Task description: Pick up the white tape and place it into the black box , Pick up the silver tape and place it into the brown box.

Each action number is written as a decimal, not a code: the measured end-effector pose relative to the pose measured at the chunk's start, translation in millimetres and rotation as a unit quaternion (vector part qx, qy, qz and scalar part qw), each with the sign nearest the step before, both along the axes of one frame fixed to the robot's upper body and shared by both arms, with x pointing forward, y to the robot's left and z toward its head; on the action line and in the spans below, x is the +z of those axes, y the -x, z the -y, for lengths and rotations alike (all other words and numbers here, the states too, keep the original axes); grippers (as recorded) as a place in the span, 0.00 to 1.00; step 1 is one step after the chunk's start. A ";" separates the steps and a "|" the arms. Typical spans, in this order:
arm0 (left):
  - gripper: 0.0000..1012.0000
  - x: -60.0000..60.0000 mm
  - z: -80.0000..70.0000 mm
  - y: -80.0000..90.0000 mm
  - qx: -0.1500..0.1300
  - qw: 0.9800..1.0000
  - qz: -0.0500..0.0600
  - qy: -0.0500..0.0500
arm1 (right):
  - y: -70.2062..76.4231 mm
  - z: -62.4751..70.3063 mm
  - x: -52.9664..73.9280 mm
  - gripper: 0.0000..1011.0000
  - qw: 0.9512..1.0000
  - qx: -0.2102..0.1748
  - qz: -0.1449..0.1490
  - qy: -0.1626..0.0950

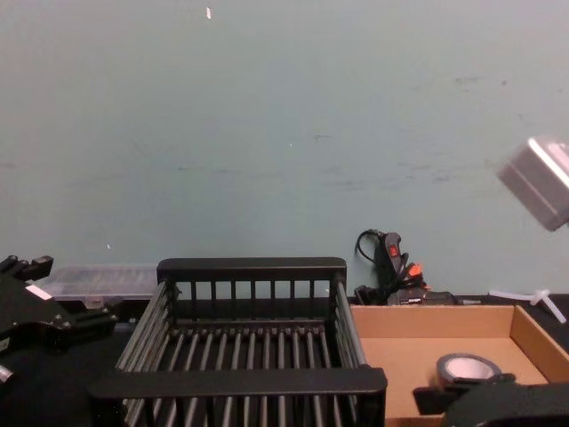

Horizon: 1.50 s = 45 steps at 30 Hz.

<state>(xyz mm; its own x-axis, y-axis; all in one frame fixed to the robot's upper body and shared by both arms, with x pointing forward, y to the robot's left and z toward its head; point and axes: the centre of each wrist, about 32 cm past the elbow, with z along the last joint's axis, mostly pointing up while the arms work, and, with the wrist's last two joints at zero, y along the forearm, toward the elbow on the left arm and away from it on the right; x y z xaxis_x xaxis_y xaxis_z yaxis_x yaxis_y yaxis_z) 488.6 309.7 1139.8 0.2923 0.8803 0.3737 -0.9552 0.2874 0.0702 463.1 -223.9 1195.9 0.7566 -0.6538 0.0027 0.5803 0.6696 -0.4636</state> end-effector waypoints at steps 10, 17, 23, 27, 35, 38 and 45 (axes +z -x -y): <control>0.99 0.0 0.0 0.0 0.000 1.000 0.000 0.000 | -3.5 -12.2 -3.7 0.99 1.000 0.015 -0.015 0.010; 0.99 0.0 0.0 0.0 0.000 1.000 0.000 0.000 | -7.0 -20.5 -6.5 0.99 0.999 0.019 -0.025 0.019; 0.99 0.0 0.0 0.0 0.000 1.000 0.000 0.000 | -10.9 -30.3 -7.4 0.99 0.999 0.028 -0.025 0.034; 0.99 0.0 0.0 0.0 0.000 1.000 0.000 0.000 | -12.5 -35.5 -8.3 0.99 0.998 0.033 -0.024 0.041; 0.99 0.0 0.0 0.0 0.000 1.000 0.000 0.000 | -15.8 -44.6 -11.4 0.99 0.997 0.040 -0.027 0.053; 0.99 0.0 0.0 0.0 0.000 1.000 0.000 0.000 | -17.3 -47.1 -12.6 0.99 0.997 0.043 -0.029 0.055; 0.99 0.0 0.0 0.0 0.000 1.000 0.000 0.000 | -21.1 -52.6 -16.3 0.99 0.996 0.048 -0.036 0.061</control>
